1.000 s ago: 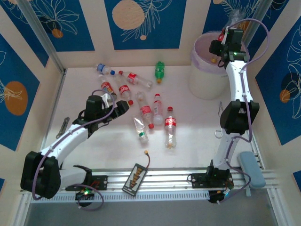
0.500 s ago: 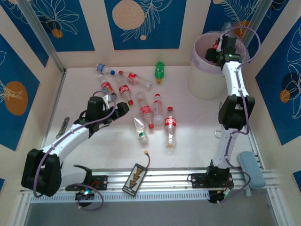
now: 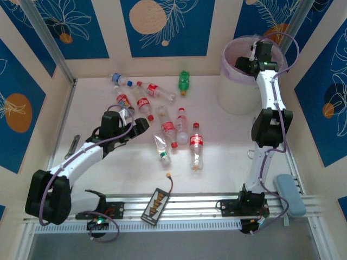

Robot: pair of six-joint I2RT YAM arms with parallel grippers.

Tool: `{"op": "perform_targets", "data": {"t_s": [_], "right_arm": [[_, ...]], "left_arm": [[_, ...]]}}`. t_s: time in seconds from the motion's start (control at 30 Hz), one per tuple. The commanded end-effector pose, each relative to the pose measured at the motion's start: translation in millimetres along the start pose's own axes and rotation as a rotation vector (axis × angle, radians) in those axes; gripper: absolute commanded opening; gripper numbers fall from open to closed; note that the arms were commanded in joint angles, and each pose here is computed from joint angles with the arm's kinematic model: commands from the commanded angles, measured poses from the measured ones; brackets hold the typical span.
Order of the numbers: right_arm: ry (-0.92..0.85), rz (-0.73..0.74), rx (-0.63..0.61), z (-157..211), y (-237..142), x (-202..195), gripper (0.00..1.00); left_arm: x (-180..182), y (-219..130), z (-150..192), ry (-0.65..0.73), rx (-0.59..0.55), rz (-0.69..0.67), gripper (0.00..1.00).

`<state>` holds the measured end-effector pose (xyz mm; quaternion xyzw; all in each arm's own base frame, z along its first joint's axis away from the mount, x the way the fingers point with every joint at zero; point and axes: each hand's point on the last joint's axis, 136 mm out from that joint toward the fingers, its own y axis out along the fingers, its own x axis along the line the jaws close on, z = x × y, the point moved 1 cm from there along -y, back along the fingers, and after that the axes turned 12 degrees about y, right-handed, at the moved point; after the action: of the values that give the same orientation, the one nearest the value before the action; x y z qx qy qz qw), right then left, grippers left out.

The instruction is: Put the plastic bottles in the bin

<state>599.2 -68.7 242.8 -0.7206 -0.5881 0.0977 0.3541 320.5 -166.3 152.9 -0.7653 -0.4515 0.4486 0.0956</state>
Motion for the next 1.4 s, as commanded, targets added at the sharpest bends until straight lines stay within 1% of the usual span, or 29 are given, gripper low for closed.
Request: {"op": "perform_targets", "data": {"t_s": [0.0,0.13,0.17,0.27,0.47,0.7,0.83,0.93,1.03,1.13,1.2,1.37], "right_arm": [[-0.011,-0.023,-0.024,-13.8,-11.9,6.9,0.84],[-0.028,-0.035,-0.054,-24.1,-28.8,14.1,0.93],[-0.03,-0.038,-0.063,-26.7,-33.7,15.8,0.97],[-0.048,-0.048,-0.098,-36.5,-53.5,24.7,0.99],[-0.094,-0.042,-0.182,-50.9,-97.3,41.5,0.99],[-0.15,-0.026,-0.354,-69.5,-162.9,59.8,0.99],[-0.186,-0.023,-0.393,-67.8,-194.8,69.6,0.99],[-0.204,-0.044,-0.4,-54.1,-218.6,80.8,0.99],[-0.192,-0.116,-0.371,-25.4,-242.5,96.4,0.99],[-0.179,-0.219,-0.302,15.5,-260.8,112.2,0.99],[-0.19,-0.285,-0.241,49.5,-270.4,123.3,0.99],[-0.136,-0.423,-0.073,123.6,-286.7,129.0,0.99]], "left_arm": [[1.5,2.5,3.2,0.021,0.006,-0.01,0.97],[1.8,3.3,3.6,0.018,0.007,-0.007,0.96],[1.6,3.2,3.0,0.019,0.006,-0.008,0.96],[1.5,3.7,2.6,0.021,0.006,-0.008,0.97],[0.3,6.4,1.8,0.027,0.009,0.0,0.97],[0.8,12.4,-0.9,0.047,0.034,-0.011,0.98],[-0.1,15.6,-2.6,0.056,0.039,-0.023,0.97],[-5.9,20.2,-0.5,0.093,0.063,-0.05,0.98],[-17.1,27.8,0.0,0.12,0.084,-0.052,0.99],[-20.6,36.5,0.0,0.134,0.093,-0.069,0.98],[-23.8,45.0,0.8,0.144,0.109,-0.066,0.99],[-26.7,64.8,4.8,0.134,0.132,-0.064,0.98]]}}
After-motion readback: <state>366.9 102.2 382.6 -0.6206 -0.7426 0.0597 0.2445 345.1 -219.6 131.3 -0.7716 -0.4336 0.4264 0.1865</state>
